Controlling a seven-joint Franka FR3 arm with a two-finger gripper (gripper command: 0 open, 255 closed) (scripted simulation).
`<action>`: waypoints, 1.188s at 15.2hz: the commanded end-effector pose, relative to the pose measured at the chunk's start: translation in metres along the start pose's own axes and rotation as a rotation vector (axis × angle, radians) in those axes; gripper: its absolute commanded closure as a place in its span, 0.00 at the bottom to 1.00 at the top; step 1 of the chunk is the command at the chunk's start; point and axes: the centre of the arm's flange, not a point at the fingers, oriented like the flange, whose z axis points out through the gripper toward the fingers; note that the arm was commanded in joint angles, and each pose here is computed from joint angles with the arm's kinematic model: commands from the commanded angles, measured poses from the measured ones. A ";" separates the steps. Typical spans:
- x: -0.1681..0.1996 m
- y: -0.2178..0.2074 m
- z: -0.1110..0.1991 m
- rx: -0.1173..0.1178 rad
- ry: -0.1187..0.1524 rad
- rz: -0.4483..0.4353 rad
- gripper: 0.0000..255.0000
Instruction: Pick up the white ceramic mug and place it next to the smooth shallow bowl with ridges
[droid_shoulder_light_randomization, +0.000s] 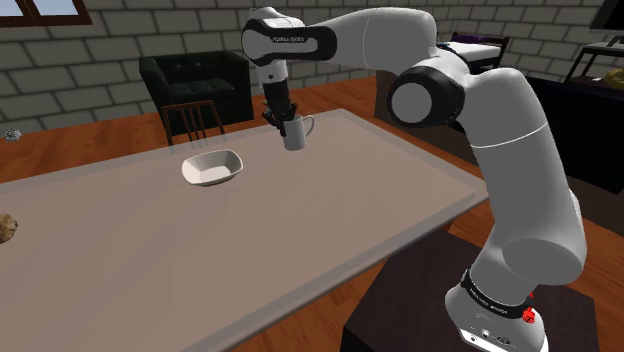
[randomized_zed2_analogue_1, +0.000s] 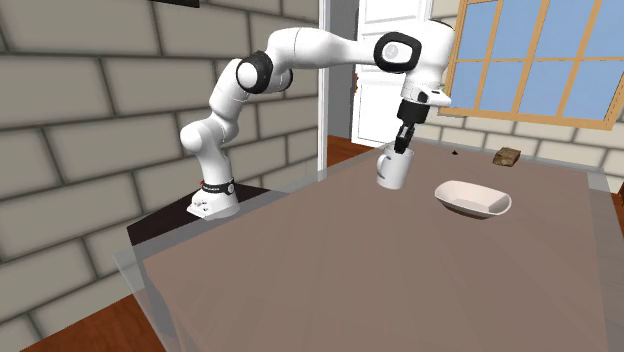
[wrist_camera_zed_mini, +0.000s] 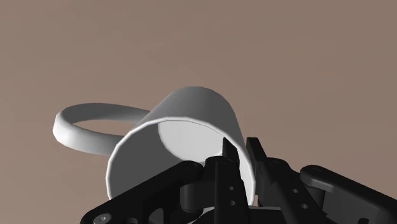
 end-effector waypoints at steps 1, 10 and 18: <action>0.018 -0.023 0.002 0.000 0.000 0.001 1.00; 0.026 -0.024 0.049 0.000 0.000 0.001 1.00; 0.033 -0.025 0.091 0.000 0.000 0.001 1.00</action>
